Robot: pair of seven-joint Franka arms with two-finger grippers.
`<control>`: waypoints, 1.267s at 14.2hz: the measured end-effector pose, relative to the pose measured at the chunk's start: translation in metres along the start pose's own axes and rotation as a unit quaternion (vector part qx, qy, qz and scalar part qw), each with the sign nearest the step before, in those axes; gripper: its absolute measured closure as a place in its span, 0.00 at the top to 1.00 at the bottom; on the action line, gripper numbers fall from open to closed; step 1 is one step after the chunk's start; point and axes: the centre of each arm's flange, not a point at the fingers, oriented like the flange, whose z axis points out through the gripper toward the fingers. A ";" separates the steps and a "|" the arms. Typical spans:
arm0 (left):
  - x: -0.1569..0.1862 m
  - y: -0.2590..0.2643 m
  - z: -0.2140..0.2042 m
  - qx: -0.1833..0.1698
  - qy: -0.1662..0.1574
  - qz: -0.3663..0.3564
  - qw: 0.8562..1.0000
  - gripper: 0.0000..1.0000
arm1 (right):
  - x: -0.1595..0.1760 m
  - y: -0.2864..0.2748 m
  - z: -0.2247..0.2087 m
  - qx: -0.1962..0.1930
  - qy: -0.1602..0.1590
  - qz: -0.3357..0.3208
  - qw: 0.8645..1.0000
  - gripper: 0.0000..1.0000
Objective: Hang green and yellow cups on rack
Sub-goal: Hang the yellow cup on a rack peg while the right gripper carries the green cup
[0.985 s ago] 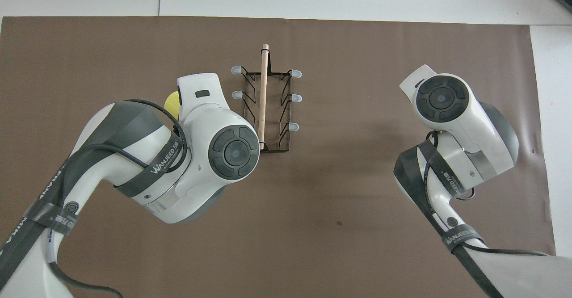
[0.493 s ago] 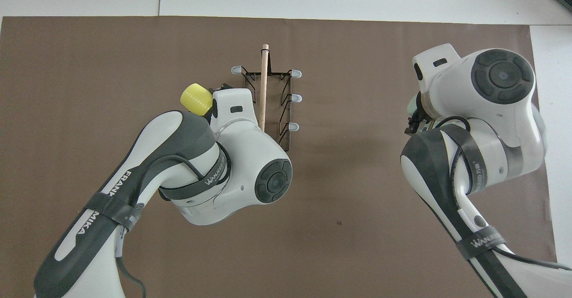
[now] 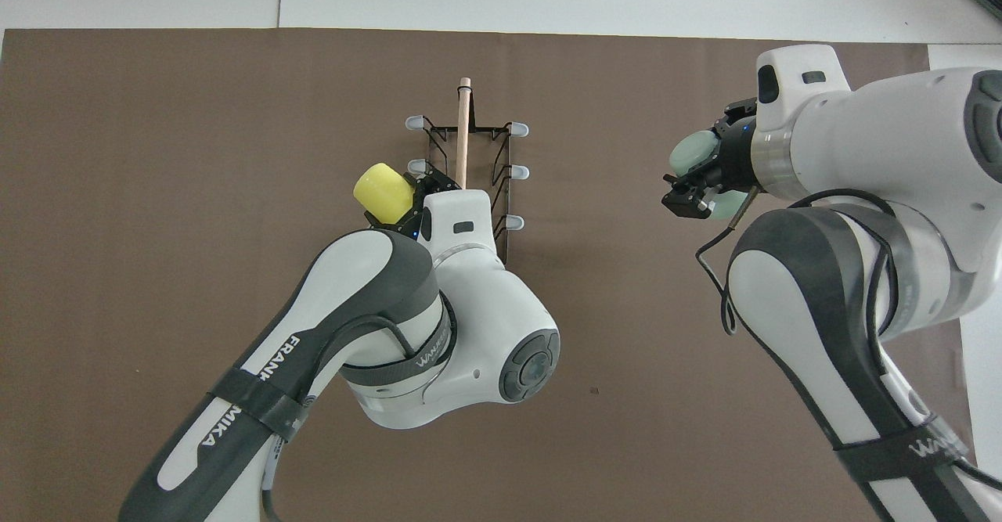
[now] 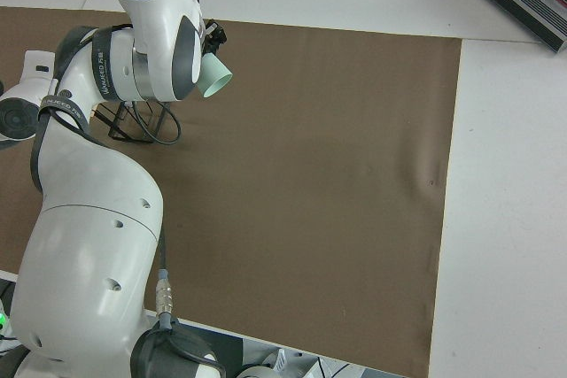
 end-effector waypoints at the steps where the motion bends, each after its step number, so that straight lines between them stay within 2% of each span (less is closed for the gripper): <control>1: -0.001 -0.001 0.001 0.001 0.001 0.002 1.000 0.71 | 0.006 -0.002 -0.004 0.011 0.032 0.010 0.999 0.61; 4: -0.004 -0.008 0.004 0.003 0.008 0.012 1.000 0.71 | 0.014 -0.002 -0.011 0.048 0.131 0.026 0.990 0.61; 6: -0.008 -0.011 0.002 0.002 0.009 0.018 1.000 0.71 | 0.014 0.000 -0.012 0.072 0.185 0.026 0.980 0.61; 10: -0.015 -0.011 -0.003 -0.002 0.011 0.025 1.000 0.71 | 0.004 -0.005 -0.011 0.115 0.288 0.032 0.950 0.61; 14: -0.022 -0.012 -0.006 -0.004 0.010 0.031 0.999 0.71 | -0.023 -0.018 -0.006 0.126 0.365 0.043 0.922 0.61; 18: -0.026 -0.012 -0.008 -0.005 0.009 0.022 1.000 0.71 | -0.053 -0.043 0.012 0.117 0.456 0.061 0.880 0.61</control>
